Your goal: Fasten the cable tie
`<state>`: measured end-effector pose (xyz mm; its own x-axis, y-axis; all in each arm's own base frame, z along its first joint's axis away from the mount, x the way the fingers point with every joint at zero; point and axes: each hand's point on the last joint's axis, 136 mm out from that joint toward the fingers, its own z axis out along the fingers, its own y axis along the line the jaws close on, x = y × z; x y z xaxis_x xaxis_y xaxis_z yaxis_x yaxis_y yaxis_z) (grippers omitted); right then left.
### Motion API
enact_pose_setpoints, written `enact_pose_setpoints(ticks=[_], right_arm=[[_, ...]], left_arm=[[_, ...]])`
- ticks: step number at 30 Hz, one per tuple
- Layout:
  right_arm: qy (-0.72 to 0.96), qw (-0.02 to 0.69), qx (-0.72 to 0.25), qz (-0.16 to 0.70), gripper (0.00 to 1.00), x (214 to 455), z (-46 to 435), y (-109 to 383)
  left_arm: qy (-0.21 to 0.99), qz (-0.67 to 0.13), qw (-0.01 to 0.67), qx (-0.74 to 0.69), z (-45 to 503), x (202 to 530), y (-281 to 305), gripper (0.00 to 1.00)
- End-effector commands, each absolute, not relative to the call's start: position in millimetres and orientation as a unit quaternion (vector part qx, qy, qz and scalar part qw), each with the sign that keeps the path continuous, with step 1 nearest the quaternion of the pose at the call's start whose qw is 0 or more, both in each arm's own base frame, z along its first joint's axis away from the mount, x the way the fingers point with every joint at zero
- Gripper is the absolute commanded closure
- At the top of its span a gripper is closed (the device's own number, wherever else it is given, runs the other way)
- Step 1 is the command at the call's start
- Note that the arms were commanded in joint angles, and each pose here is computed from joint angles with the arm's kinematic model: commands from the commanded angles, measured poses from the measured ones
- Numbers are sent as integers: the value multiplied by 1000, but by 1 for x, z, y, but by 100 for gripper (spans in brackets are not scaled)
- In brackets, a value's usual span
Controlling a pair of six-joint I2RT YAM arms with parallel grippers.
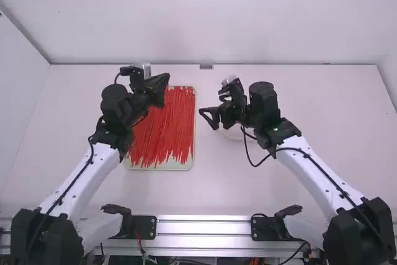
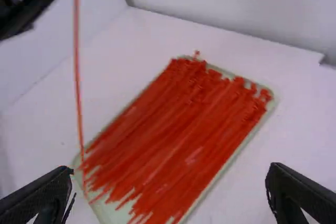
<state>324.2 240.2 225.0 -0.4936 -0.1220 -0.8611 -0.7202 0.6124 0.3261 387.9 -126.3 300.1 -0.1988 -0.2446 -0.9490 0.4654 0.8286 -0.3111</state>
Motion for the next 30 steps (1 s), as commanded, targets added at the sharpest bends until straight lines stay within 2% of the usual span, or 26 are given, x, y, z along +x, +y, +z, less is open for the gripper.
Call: enact_pose_setpoints(ticks=[1,5,12,20,23,27,29,30], right_arm=[[778,421,-270,380,2,319,232,249],[764,437,-269,392,2,322,244,252],[741,449,-295,402,2,312,253,271],[746,464,-293,376,2,309,252,286],[742,470,-296,375,0,306,255,291],[741,475,-296,370,7,306,256,294],[741,475,-295,371,16,306,256,293],[741,474,-296,372,24,306,256,293]], left_arm=[[711,-317,620,96,302,381,-151,98],[704,-339,619,81,307,378,-165,98],[690,-383,611,66,318,373,-175,98],[681,-431,591,35,326,370,-178,98],[667,-445,594,68,334,362,-186,98],[652,-447,601,117,339,352,-198,98],[650,-449,600,123,340,350,-201,98],[650,-449,601,122,340,350,-200,98]])
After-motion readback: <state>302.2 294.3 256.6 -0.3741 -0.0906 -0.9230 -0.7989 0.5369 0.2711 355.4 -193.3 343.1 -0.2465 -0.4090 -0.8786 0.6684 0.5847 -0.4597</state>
